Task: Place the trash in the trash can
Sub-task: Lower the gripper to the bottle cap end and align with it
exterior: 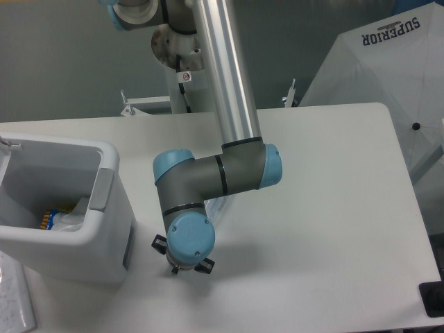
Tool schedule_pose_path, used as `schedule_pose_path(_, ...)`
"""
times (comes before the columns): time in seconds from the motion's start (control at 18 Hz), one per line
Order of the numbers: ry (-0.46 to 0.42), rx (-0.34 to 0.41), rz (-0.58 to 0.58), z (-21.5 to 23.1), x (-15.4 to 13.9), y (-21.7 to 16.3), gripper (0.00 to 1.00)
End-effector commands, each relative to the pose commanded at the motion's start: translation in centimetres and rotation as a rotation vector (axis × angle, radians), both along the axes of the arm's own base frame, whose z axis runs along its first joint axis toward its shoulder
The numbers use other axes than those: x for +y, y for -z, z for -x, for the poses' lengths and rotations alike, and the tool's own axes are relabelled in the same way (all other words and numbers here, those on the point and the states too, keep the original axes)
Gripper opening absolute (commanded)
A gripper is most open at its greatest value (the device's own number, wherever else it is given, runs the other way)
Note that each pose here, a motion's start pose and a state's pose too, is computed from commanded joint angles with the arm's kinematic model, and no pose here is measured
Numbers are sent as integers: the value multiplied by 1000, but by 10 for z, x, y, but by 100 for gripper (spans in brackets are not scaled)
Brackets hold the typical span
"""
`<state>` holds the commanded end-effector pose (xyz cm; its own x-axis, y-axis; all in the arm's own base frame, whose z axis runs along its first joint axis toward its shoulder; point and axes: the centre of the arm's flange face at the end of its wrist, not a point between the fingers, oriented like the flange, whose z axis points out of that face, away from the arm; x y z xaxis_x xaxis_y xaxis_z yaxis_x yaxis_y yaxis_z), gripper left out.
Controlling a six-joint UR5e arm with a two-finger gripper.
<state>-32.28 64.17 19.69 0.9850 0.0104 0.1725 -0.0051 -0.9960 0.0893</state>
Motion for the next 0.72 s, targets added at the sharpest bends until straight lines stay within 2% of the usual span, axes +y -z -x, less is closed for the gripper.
schedule_pose_path(0.11, -2, 5, -6, 2, 0, -4, 0)
schedule_pose_path(0.44, -6, 28, -37, 13, -1, -25, 0)
schedule_pose_path(0.72, -48, 51, -83, 43, -13, -54, 0)
